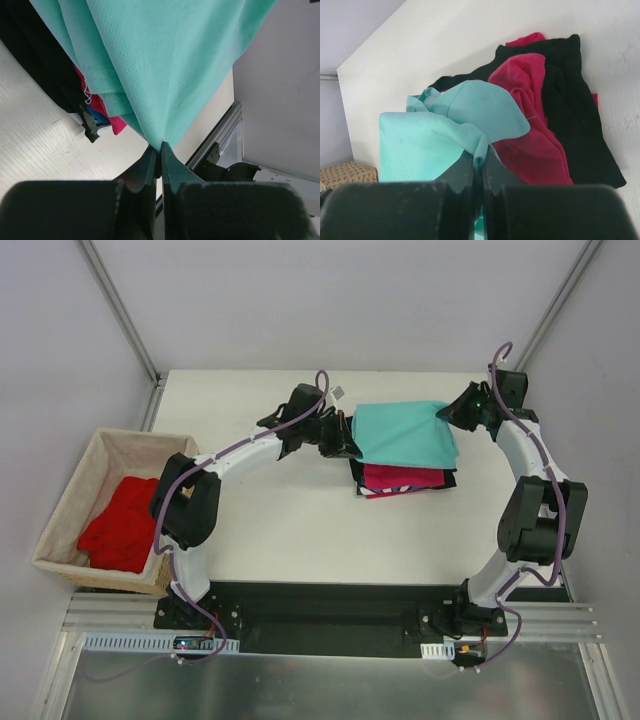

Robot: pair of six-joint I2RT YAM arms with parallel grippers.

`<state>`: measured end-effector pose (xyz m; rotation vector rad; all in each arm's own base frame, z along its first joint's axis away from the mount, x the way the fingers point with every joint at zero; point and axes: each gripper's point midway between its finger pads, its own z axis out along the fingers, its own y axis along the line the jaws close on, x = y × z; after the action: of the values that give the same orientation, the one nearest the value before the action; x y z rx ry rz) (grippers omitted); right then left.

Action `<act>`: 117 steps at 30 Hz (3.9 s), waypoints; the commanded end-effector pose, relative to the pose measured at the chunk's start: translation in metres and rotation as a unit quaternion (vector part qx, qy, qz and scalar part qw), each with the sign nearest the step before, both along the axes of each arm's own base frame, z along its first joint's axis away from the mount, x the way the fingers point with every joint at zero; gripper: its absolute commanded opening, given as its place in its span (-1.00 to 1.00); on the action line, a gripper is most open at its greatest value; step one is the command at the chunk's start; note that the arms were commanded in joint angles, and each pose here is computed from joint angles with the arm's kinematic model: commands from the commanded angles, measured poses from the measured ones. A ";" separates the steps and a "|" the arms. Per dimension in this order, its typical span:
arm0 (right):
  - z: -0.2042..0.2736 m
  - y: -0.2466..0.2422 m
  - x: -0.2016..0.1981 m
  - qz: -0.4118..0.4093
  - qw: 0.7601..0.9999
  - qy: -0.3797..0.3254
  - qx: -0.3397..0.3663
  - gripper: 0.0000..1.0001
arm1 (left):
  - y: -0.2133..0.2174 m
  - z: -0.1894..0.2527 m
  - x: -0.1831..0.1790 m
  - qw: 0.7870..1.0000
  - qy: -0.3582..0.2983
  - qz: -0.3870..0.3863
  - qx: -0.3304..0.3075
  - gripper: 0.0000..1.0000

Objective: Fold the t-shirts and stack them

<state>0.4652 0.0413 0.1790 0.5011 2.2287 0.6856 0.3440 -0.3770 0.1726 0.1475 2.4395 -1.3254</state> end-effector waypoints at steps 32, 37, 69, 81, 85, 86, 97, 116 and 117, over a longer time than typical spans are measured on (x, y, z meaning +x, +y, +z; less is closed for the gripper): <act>-0.029 -0.016 0.026 -0.019 1.000 -0.001 0.007 -0.92 | -0.020 -0.025 -0.012 0.999 0.017 -0.029 0.007 -1.00; -0.045 -0.019 0.022 -0.027 0.999 0.016 0.002 -0.67 | -0.018 -0.047 -0.013 0.999 0.038 -0.020 0.023 -0.95; 0.099 0.027 -0.017 0.009 0.992 -0.119 -0.047 0.51 | 0.016 0.047 -0.010 0.998 -0.060 0.018 -0.010 0.98; 0.029 0.050 -0.061 0.025 0.997 -0.068 -0.024 0.51 | -0.024 0.058 0.027 0.997 -0.059 -0.013 -0.045 0.93; 0.033 0.048 -0.078 0.023 0.997 -0.073 -0.029 0.51 | -0.028 0.053 0.034 0.997 -0.057 -0.013 -0.045 0.93; 0.039 0.047 -0.084 0.022 0.996 -0.078 -0.029 0.51 | -0.029 0.052 0.035 0.997 -0.056 -0.012 -0.044 0.93; 0.033 0.038 -0.113 0.011 0.996 -0.074 -0.057 0.51 | -0.036 0.056 0.041 0.997 -0.058 -0.017 -0.053 0.92; -0.034 0.026 -0.090 -0.010 0.998 -0.033 -0.051 0.50 | -0.032 0.052 0.064 0.996 -0.059 -0.014 -0.063 0.92; -0.037 0.027 -0.090 -0.010 0.998 -0.031 -0.049 0.50 | -0.032 0.051 0.066 0.996 -0.059 -0.013 -0.064 0.92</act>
<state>0.3668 0.0698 0.1445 0.4412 2.2210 0.5526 0.4005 -0.4073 0.2046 0.1890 2.3196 -1.3869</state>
